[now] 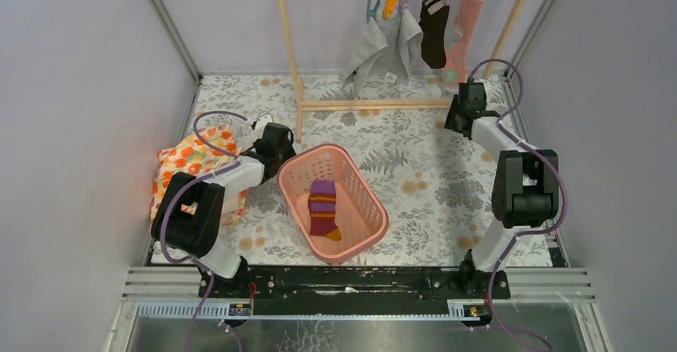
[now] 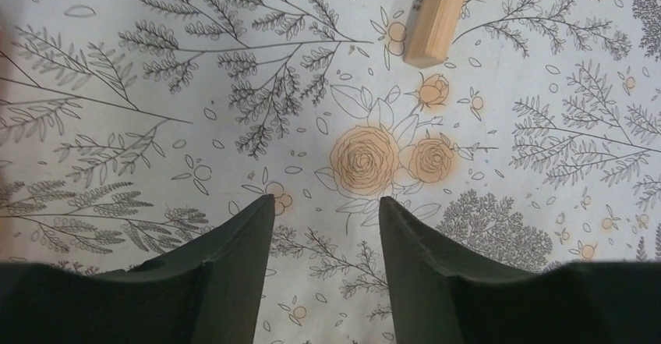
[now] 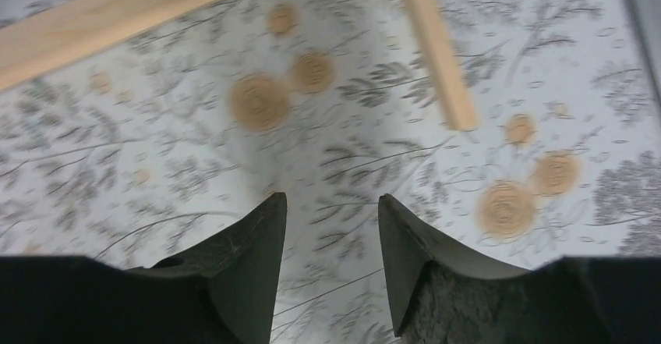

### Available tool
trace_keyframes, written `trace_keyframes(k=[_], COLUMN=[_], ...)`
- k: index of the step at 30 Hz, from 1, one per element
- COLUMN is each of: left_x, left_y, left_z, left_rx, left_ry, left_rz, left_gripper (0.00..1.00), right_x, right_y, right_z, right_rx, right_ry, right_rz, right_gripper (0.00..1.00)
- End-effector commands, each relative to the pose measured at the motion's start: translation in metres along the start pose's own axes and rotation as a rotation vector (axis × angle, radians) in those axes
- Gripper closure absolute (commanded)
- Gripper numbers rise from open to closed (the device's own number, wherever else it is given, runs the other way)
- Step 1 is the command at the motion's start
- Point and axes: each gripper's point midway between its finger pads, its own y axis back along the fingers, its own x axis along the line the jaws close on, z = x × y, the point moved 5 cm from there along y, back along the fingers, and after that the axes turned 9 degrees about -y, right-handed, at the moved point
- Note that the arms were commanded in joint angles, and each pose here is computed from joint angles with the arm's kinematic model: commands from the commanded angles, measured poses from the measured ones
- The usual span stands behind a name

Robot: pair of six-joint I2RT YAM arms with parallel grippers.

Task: Clip the socks to the hanger
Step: Adjust the clothesline at the center of the board.

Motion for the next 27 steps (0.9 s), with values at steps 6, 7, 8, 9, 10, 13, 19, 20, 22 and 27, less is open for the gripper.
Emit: trace_keyframes(k=[6, 7, 8, 9, 10, 13, 19, 20, 22, 27], left_x=[-0.005, -0.006, -0.008, -0.009, -0.012, -0.017, -0.029, -0.029, -0.031, -0.027], left_y=[-0.013, -0.013, -0.014, -0.015, -0.015, -0.017, -0.028, -0.031, -0.035, -0.038], left_z=[0.026, 0.028, 0.031, 0.032, 0.035, 0.049, 0.061, 0.060, 0.059, 0.064], left_rx=[-0.068, -0.073, -0.079, -0.079, -0.082, -0.108, -0.105, -0.098, -0.087, -0.100], left_ry=[-0.059, -0.061, -0.061, -0.067, -0.071, -0.088, -0.105, -0.104, -0.100, -0.113], left_rz=[0.062, 0.060, 0.054, 0.052, 0.045, 0.048, 0.037, 0.039, 0.040, 0.094], left_gripper=[0.18, 0.16, 0.13, 0.09, 0.07, 0.05, 0.05, 0.05, 0.05, 0.06], right_x=[-0.064, -0.069, -0.071, -0.073, -0.073, -0.073, -0.082, -0.084, -0.084, -0.083], right_y=[-0.027, -0.031, -0.036, -0.040, -0.045, -0.061, -0.083, -0.086, -0.093, -0.102], right_z=[0.052, 0.055, 0.056, 0.057, 0.057, 0.053, 0.044, 0.042, 0.035, 0.032], right_rx=[-0.090, -0.082, -0.073, -0.066, -0.059, -0.016, 0.014, 0.023, 0.043, 0.106], right_ry=[0.016, 0.006, -0.001, -0.003, 0.000, 0.011, 0.003, -0.004, -0.016, -0.053], right_rz=[-0.100, -0.115, -0.122, -0.126, -0.126, -0.141, -0.171, -0.160, -0.125, -0.069], right_gripper=[0.45, 0.44, 0.43, 0.42, 0.40, 0.36, 0.36, 0.36, 0.37, 0.42])
